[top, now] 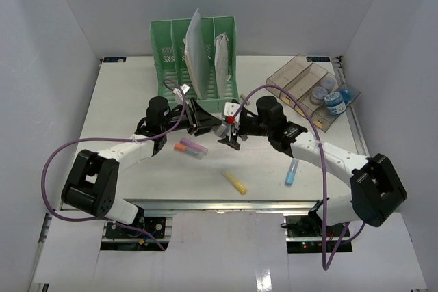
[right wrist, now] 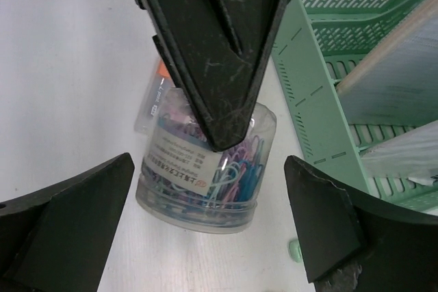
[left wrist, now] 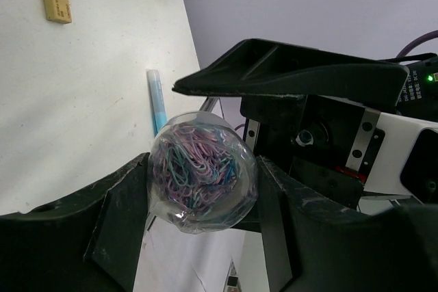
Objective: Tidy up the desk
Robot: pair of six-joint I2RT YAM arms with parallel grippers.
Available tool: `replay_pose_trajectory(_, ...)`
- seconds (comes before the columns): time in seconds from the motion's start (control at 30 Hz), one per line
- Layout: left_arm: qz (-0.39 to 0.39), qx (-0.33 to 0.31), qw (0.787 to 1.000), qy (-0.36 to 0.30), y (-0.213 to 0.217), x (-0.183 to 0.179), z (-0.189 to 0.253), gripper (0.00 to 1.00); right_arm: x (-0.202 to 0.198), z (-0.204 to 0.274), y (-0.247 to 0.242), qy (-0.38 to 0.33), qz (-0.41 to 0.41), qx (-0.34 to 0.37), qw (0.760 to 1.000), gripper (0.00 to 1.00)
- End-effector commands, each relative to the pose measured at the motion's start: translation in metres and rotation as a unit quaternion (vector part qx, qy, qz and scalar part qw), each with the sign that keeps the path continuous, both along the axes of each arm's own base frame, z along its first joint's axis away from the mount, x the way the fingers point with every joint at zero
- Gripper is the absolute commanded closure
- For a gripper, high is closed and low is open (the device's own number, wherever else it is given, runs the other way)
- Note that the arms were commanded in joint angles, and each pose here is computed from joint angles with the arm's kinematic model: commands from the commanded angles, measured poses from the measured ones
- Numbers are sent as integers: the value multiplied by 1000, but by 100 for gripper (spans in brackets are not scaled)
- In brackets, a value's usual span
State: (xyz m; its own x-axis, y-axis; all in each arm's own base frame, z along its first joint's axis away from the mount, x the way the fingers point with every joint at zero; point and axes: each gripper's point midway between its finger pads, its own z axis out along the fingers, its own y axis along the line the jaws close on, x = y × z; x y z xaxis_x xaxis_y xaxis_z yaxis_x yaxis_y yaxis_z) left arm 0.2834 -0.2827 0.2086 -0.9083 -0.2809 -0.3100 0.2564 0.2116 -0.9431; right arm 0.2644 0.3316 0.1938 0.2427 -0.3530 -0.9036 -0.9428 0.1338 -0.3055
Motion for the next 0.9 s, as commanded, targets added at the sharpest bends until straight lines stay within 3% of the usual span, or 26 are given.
replay_pose_trajectory(0.0,-10,-17,999,-37,-3,3,21,54,16,27,10,-24,-17,29,999,19)
replay_pose_trajectory(0.13,-10,-14,999,-38,-3,5,19,46,15,24,12,-22,-11,24,999,50)
replay_pose_trajectory(0.33,0,13,999,-51,-4,19,17,20,10,25,9,-27,-3,21,999,74)
replay_pose_trajectory(0.4,7,26,998,-52,-2,27,15,17,10,23,5,-32,-6,15,999,80)
replay_pose_trajectory(0.53,59,55,993,-87,13,60,34,7,8,27,-8,-45,-19,15,999,83)
replay_pose_trajectory(0.6,84,113,985,-103,26,71,27,4,11,28,-21,-46,-36,18,998,83)
replay_pose_trajectory(0.73,170,252,936,-178,72,99,34,3,32,26,-62,-31,-101,23,994,84)
replay_pose_trajectory(0.87,199,308,902,-227,104,86,35,2,65,19,-119,-17,-192,25,981,83)
